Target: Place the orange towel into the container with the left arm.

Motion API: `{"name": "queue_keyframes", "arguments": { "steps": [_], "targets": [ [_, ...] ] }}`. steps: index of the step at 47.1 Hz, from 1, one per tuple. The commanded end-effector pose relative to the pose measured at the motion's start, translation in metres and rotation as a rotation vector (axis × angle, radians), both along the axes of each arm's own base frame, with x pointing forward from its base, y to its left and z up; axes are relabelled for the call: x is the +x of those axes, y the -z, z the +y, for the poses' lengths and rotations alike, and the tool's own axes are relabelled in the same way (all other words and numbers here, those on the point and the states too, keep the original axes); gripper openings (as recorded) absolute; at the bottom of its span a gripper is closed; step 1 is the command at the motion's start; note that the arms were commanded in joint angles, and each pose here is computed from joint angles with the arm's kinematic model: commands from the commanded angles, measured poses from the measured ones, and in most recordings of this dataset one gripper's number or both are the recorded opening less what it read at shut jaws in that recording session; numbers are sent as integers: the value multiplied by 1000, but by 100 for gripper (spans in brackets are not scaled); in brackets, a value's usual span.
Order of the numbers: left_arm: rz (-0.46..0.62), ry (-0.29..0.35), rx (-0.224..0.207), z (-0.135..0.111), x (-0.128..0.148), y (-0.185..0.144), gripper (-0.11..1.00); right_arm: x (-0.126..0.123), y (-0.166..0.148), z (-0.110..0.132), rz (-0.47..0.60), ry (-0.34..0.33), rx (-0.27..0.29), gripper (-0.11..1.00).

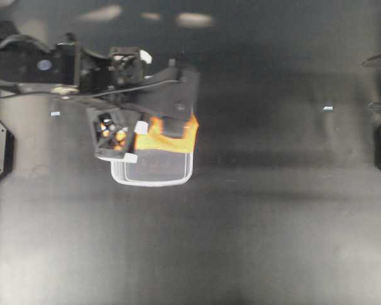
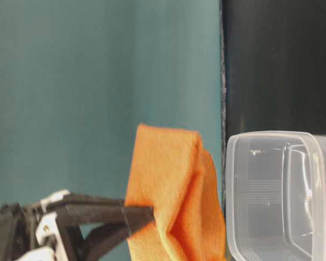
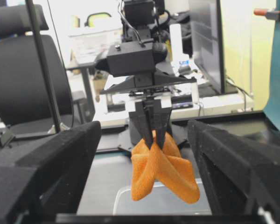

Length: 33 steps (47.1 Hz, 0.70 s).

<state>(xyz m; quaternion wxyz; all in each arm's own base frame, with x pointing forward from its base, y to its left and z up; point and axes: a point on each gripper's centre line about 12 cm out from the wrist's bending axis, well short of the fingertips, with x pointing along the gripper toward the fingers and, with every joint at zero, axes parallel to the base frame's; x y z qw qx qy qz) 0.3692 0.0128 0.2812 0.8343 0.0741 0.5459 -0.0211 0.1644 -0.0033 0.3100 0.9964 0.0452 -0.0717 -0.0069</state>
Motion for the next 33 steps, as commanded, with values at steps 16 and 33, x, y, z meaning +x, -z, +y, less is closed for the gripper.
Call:
{"name": "queue_keyframes", "arguments": {
  "steps": [16, 33],
  "targets": [
    [-97, 19, 16, 3, -2, 2, 6, 1, -2, -1, -11, 6, 3, 73],
    [-104, 19, 16, 4, 0, 11, 6, 0, -4, -1, -20, 6, 3, 73]
  ]
}}
